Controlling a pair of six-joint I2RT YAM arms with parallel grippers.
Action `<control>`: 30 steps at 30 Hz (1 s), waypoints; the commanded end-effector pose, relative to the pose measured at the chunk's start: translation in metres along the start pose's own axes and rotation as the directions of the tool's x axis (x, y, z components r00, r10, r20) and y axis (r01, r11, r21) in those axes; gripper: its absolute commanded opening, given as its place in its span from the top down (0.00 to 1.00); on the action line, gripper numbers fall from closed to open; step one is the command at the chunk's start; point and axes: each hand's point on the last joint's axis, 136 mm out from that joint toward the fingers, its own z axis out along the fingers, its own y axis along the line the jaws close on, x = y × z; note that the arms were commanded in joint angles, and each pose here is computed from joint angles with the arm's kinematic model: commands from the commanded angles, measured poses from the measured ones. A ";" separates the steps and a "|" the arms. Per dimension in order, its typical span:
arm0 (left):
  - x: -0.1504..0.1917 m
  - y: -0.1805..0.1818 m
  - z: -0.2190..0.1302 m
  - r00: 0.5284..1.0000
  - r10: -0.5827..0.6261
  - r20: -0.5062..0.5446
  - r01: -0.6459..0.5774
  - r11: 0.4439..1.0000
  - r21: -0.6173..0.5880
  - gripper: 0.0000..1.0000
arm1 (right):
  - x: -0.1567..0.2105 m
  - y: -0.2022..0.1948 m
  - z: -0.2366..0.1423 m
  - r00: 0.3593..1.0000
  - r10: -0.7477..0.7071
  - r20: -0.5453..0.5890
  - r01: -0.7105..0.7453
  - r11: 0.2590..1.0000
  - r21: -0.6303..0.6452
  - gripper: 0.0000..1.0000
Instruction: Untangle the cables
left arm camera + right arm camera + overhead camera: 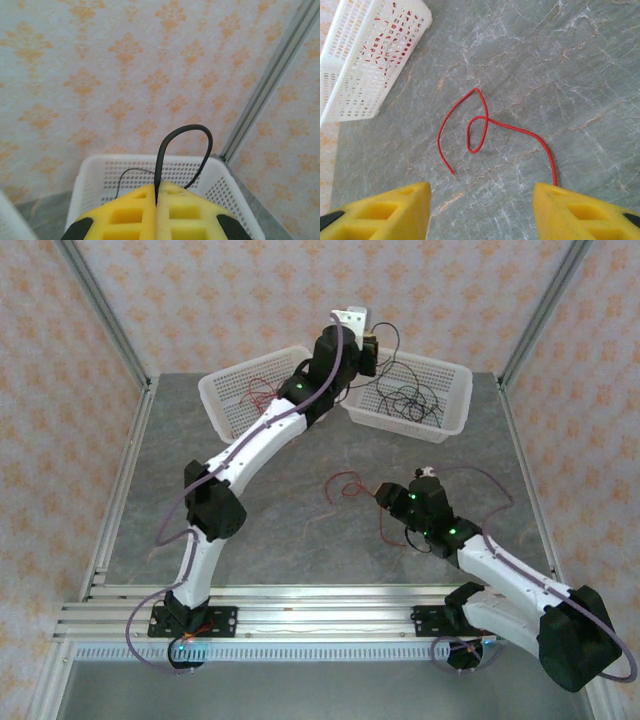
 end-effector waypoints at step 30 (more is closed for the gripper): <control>0.168 0.033 0.110 0.996 0.026 -0.088 -0.026 1.000 0.007 0.68 | 0.011 -0.021 -0.006 1.000 0.020 -0.018 -0.019 0.998 0.068 0.45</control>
